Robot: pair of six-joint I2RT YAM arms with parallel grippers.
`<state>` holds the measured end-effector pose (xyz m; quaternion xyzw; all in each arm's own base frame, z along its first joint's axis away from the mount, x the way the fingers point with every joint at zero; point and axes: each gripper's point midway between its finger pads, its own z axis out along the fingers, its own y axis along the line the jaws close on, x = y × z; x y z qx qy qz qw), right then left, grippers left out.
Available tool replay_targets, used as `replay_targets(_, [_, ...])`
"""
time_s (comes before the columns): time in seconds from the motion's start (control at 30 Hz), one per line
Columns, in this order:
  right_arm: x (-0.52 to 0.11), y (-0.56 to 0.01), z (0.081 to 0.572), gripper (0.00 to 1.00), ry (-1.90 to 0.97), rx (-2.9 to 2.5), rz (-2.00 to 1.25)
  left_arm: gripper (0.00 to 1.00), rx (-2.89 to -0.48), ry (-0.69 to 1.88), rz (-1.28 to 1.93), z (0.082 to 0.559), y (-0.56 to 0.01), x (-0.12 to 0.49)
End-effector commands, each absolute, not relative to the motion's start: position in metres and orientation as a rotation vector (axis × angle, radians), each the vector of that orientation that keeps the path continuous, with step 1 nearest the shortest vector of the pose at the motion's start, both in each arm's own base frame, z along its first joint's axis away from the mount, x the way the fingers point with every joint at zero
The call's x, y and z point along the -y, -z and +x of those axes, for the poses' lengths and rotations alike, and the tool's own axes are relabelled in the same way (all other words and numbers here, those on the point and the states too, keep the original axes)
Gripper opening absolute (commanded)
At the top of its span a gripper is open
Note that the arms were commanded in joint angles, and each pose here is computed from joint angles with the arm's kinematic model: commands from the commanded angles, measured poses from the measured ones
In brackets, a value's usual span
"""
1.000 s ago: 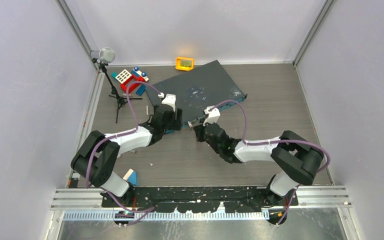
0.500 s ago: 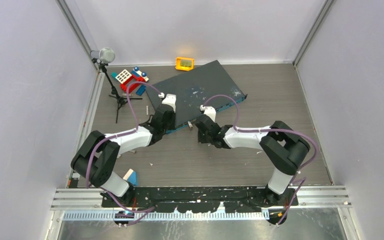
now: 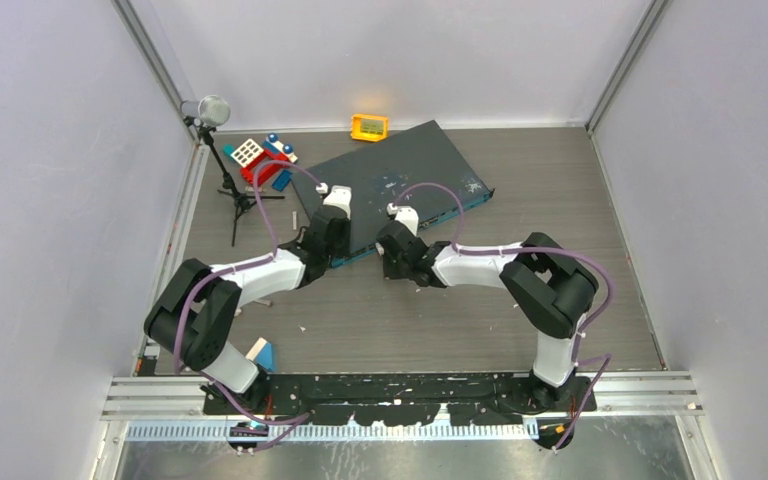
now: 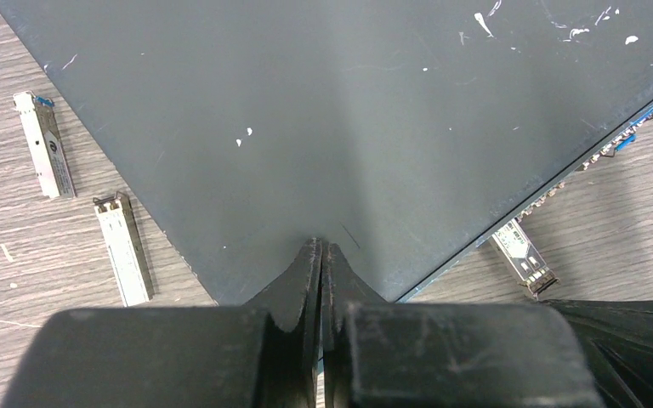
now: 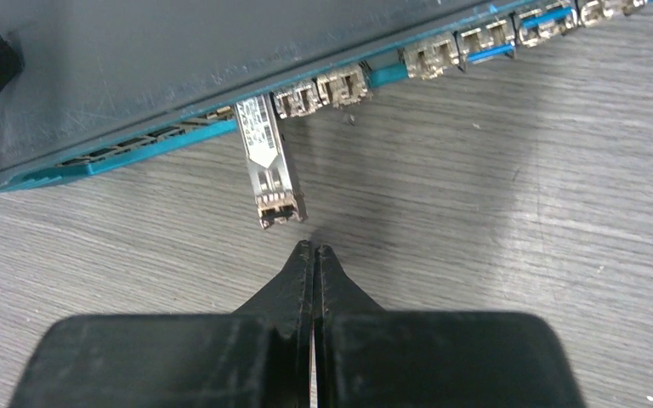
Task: Insert the plug into the switch port
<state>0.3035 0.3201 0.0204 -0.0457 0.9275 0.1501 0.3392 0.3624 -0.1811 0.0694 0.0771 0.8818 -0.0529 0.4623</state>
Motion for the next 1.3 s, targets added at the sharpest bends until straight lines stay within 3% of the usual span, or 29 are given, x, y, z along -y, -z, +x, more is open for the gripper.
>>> replay_targets(0.0, [-0.321,-0.015,0.309,0.00,-0.352,-2.421,-0.137,0.00,-2.163,0.116,0.153,0.370,-0.074,0.177])
replay_targets(1.27, [-0.337,-0.023,0.352,0.01,-0.362,-2.357,-0.111,0.00,-2.186,0.134,0.169,0.370,-0.068,0.180])
